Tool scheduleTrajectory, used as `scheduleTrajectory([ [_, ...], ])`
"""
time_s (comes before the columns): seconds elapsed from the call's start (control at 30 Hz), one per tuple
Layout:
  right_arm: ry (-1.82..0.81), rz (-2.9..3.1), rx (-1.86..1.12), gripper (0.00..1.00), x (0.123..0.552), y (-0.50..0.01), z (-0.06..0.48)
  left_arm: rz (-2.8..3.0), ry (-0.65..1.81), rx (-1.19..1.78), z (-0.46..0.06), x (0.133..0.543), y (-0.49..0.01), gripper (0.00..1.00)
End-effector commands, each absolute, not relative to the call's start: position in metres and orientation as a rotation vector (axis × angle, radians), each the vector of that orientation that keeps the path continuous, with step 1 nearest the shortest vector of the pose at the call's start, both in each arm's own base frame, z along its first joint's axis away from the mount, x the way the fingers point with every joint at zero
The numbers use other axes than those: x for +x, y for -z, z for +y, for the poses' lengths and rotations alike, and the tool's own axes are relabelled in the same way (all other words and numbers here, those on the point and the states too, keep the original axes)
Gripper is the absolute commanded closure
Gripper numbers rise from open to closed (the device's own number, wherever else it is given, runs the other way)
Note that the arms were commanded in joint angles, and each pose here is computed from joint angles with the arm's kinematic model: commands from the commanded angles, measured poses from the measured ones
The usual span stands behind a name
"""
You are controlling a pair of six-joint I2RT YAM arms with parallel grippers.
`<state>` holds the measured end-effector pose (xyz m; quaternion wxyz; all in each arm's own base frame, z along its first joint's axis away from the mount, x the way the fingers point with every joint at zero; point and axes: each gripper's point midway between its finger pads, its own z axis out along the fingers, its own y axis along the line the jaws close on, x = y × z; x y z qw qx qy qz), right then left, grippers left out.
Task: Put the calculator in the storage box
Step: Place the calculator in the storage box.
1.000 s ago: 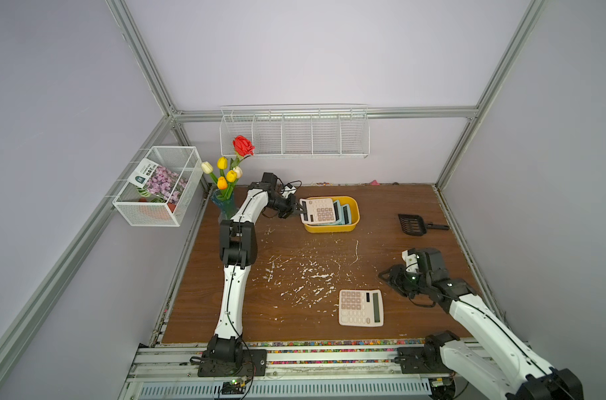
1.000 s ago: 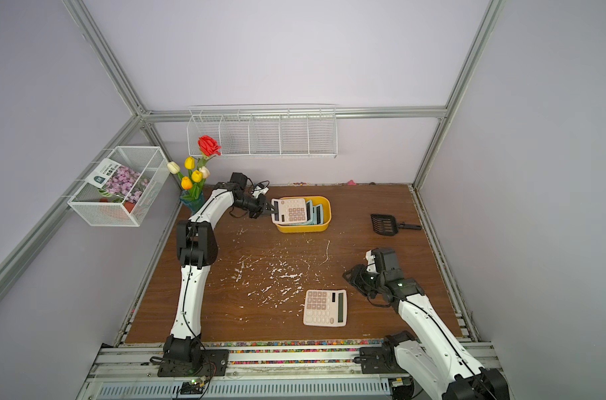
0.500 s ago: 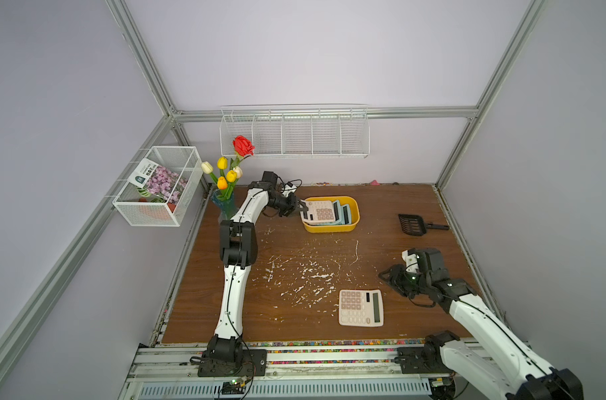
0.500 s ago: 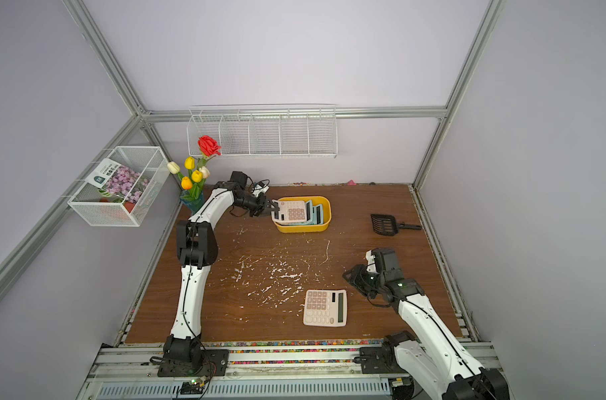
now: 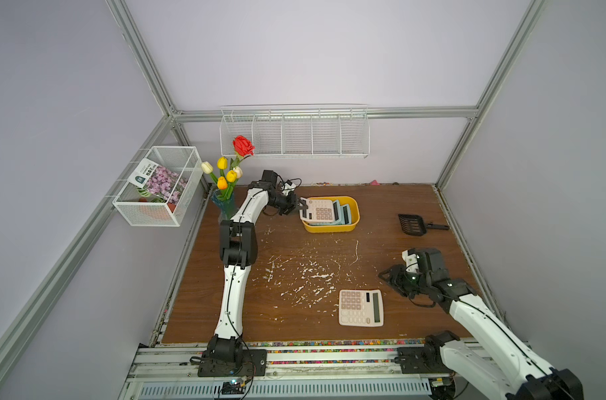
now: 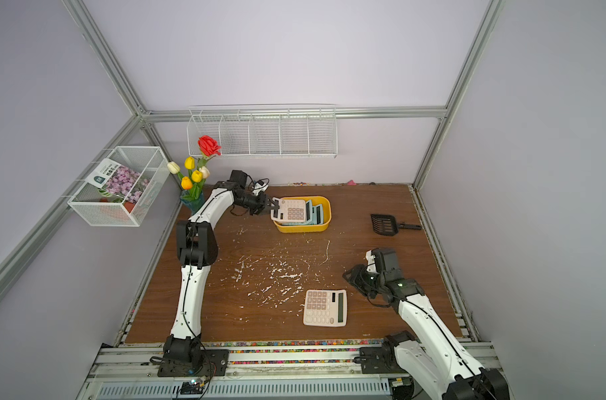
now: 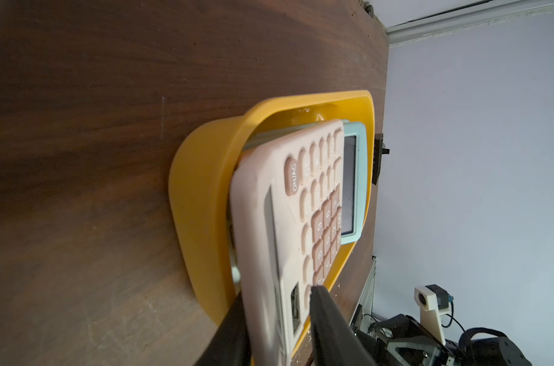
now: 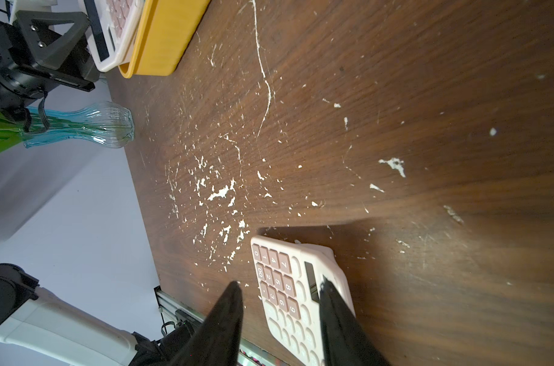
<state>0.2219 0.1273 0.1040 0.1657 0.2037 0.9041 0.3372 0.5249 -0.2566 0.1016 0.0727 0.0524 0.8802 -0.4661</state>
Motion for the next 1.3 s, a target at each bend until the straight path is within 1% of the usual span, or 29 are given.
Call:
scheduleTrajectory([
  [0.0,-0.972,2.579,0.596,0.57,0.22,-0.1,0.127,2.652,1.307,0.115,-0.244,0.538,-0.092,0.64],
  [0.2,-0.974,2.579,0.593,0.57,0.221,-0.101,0.128,2.664,1.301,0.107,-0.243,0.538,-0.086,0.62],
  [0.43,-0.974,2.576,0.591,0.57,0.222,-0.102,0.128,2.673,1.311,0.1,-0.243,0.537,-0.081,0.56],
  [0.67,-0.973,2.575,0.594,0.57,0.222,-0.103,0.128,2.701,1.273,0.08,-0.237,0.536,-0.077,0.56],
  [0.9,-0.971,2.579,0.592,0.57,0.221,-0.102,0.128,2.734,1.224,0.068,-0.231,0.533,-0.073,0.53],
  [1.17,-0.971,2.575,0.593,0.57,0.22,-0.102,0.127,2.768,1.097,0.037,-0.218,0.53,-0.071,0.52],
  [1.27,-0.972,2.575,0.593,0.57,0.219,-0.102,0.128,2.754,1.089,0.04,-0.217,0.529,-0.076,0.52],
])
